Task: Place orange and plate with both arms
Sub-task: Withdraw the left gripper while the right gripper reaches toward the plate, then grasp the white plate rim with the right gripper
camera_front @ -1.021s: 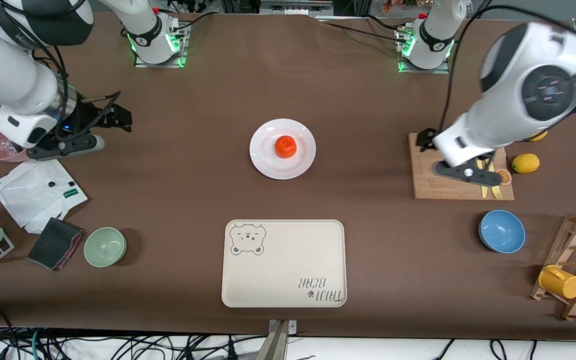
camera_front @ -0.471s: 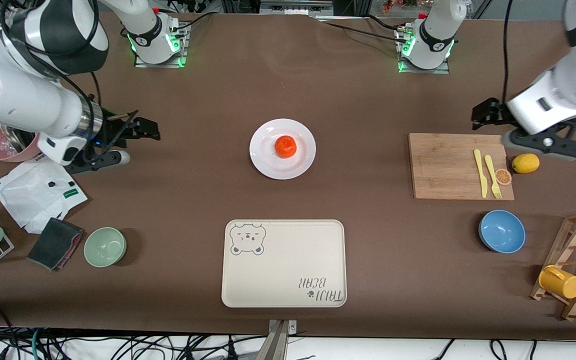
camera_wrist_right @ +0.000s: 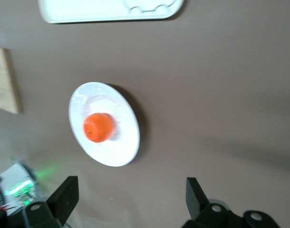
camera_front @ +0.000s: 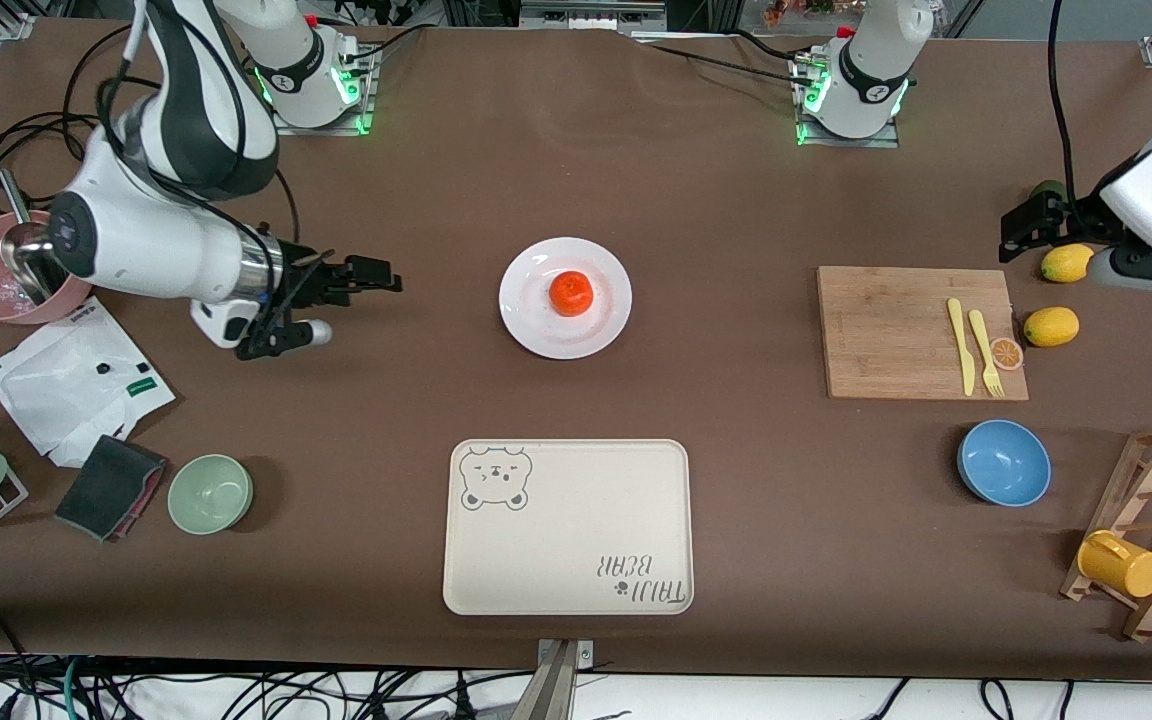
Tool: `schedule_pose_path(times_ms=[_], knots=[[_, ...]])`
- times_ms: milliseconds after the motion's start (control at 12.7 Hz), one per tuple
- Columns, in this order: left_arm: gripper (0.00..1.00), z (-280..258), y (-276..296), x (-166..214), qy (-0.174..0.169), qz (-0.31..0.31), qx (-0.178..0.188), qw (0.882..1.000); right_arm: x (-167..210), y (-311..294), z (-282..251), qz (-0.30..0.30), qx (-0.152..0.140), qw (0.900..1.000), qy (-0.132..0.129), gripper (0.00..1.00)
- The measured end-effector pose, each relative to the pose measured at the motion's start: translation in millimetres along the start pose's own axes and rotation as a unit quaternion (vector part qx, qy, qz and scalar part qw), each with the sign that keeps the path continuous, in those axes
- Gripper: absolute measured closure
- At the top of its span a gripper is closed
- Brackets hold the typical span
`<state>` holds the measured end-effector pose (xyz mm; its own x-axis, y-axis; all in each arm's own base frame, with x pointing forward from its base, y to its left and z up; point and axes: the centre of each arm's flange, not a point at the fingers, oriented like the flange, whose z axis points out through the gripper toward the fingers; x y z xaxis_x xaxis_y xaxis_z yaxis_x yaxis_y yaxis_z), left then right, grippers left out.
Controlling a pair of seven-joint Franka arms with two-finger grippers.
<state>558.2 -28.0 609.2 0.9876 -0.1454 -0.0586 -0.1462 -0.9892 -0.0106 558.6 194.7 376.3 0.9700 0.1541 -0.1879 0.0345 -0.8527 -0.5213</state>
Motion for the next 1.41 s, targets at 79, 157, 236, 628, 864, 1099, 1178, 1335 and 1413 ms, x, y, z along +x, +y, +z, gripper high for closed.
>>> schedule_pose_path(times_ms=[79,157,236,628,864,1099,1178,1335,1413], knots=[[0.0,-3,3,-4,0.002,0.002,0.001,1.0,0,7,18,-0.005,0.029,1.0,-0.005,0.0],[0.0,-4,4,-7,0.002,0.002,0.001,1.0,1,15,33,-0.006,0.056,0.998,-0.01,0.0],[0.0,-3,4,-10,0.001,0.002,0.001,1.0,2,22,47,-0.006,0.077,0.997,-0.011,0.0],[0.0,-2,8,-20,-0.003,-0.004,0.002,1.0,-10,59,119,-0.036,0.155,0.987,-0.005,0.0],[0.0,-1,11,-20,-0.005,-0.014,0.002,1.0,-15,65,149,-0.049,0.177,0.983,0.006,0.0],[0.0,1,11,-20,-0.007,-0.017,0.002,1.0,-16,60,189,-0.048,0.19,0.98,0.024,0.0],[0.0,1,11,-20,-0.007,-0.017,0.002,1.0,-16,61,200,-0.047,0.196,0.979,0.03,0.0],[0.0,1,11,-20,-0.006,-0.016,0.002,1.0,-17,65,216,-0.045,0.207,0.977,0.038,0.0],[0.0,1,12,-20,-0.007,-0.016,0.002,1.0,-18,67,221,-0.042,0.206,0.977,0.04,0.02]])
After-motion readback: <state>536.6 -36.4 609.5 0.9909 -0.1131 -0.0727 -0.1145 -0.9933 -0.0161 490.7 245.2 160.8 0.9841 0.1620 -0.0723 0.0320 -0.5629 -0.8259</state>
